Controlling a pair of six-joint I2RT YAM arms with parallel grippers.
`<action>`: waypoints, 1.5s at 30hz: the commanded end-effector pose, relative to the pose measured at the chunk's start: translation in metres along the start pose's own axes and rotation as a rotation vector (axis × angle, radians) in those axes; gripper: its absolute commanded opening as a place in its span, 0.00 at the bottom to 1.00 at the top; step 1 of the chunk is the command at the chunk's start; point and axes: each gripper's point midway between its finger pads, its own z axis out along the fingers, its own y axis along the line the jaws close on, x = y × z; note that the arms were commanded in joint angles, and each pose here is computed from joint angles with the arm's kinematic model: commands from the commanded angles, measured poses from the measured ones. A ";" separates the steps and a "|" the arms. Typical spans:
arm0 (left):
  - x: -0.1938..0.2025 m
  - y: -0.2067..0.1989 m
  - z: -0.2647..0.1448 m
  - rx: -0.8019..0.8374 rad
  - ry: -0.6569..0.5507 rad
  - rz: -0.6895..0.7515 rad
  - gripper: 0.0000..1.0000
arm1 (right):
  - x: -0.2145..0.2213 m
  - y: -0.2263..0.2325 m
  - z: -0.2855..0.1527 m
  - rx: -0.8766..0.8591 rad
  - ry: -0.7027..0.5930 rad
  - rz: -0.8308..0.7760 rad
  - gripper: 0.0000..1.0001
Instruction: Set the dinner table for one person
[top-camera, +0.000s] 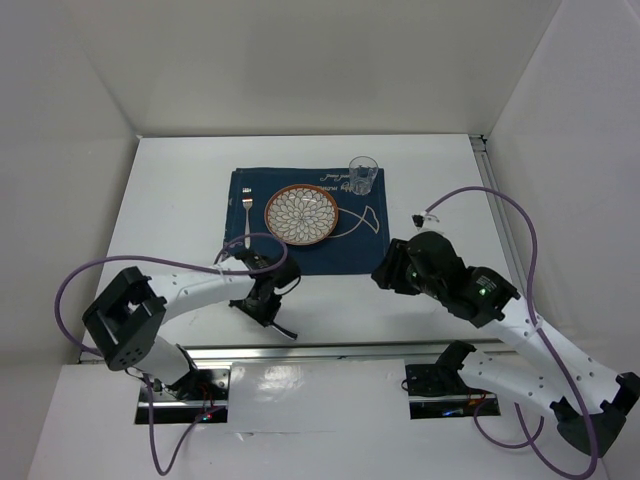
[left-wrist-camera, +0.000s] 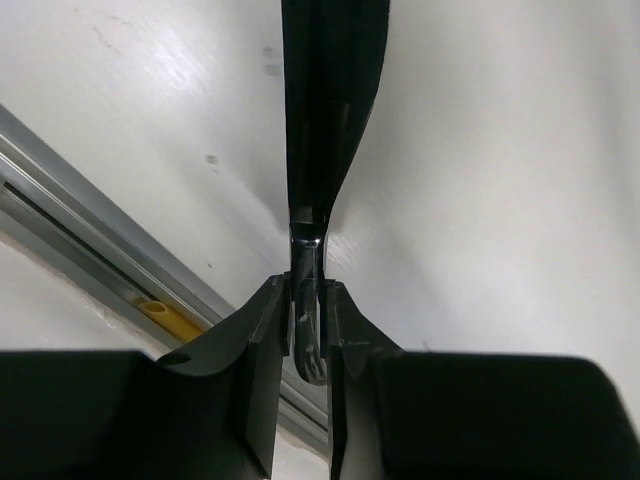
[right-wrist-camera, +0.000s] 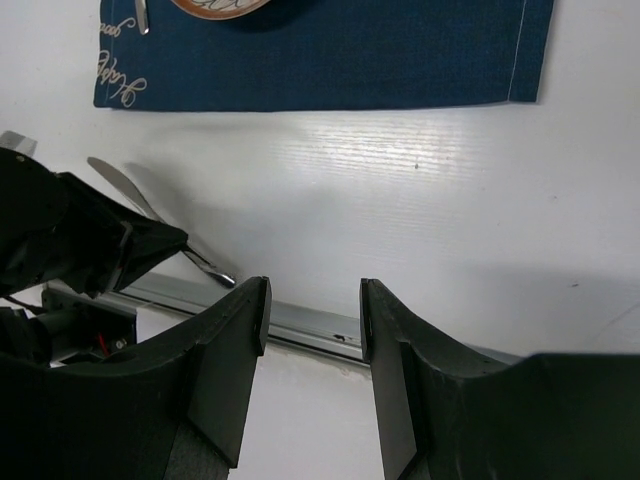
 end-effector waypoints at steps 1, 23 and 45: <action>-0.023 -0.009 -0.025 0.025 -0.155 -0.130 0.00 | -0.014 0.008 -0.011 -0.028 -0.052 0.010 0.52; 0.033 -0.173 -0.123 0.329 -0.300 0.849 0.00 | -0.066 -0.032 -0.090 0.136 -0.285 0.109 0.52; 0.073 -0.318 -0.083 0.649 -0.060 1.159 0.00 | -0.067 -0.035 -0.093 0.163 -0.295 0.184 0.52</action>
